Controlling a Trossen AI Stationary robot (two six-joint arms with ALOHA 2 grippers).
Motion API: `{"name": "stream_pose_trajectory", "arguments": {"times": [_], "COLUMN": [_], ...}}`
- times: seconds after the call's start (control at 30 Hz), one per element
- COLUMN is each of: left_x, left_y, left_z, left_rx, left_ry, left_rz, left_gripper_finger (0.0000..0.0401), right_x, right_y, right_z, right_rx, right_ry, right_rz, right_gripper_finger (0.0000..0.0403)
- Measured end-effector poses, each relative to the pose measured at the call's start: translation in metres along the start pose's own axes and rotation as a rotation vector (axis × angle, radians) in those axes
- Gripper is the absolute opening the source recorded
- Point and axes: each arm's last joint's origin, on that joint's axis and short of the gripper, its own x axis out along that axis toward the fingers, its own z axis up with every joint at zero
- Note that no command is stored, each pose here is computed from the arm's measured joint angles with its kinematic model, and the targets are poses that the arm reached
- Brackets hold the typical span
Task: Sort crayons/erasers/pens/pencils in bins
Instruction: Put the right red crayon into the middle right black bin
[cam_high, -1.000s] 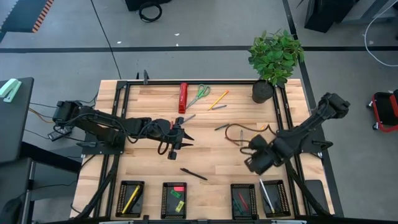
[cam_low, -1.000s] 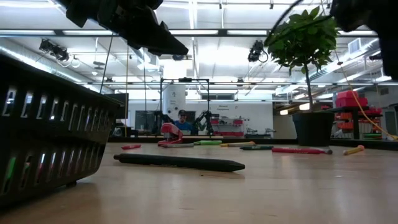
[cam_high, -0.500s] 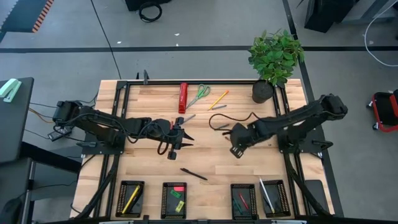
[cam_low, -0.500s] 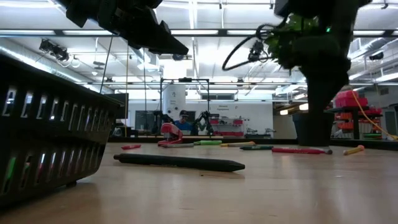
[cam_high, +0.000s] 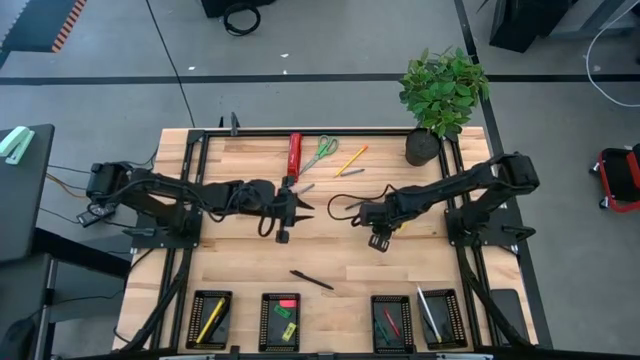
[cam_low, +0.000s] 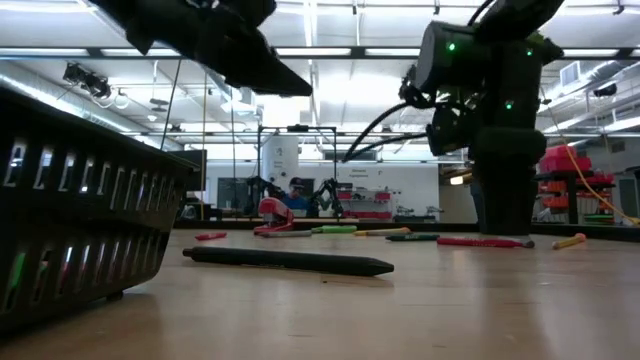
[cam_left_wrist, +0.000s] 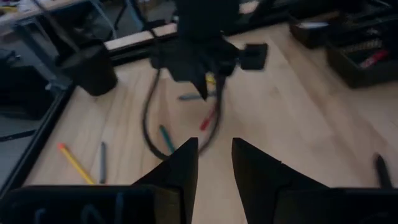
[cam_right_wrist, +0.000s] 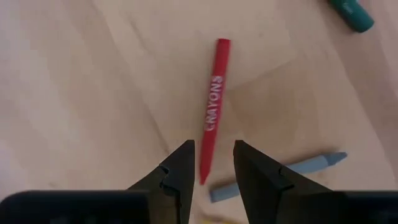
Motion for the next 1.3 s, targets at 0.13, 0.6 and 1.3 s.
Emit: {"name": "stream_pose_trajectory", "arguments": {"times": [0.13,0.6,1.3], "left_x": [0.006,0.012,0.009], "left_y": [0.005,0.008,0.055], "left_z": [-0.007,-0.01,-0.005], "left_rx": [-0.033,-0.022,-0.032], "left_ry": [0.034,0.019,-0.121], "left_rz": [0.012,0.027,0.208], "left_gripper_finger": [0.0107,0.0107,0.0107], "right_x": [0.008,0.015,0.025], "right_y": [-0.001,0.002,0.001], "right_z": [0.001,0.006,-0.003], "right_rx": [-0.029,-0.016,-0.008], "right_ry": [0.033,-0.027,-0.03], "right_rz": [0.0,0.042,0.079], "right_gripper_finger": [0.0117,0.0111,0.0041]}}
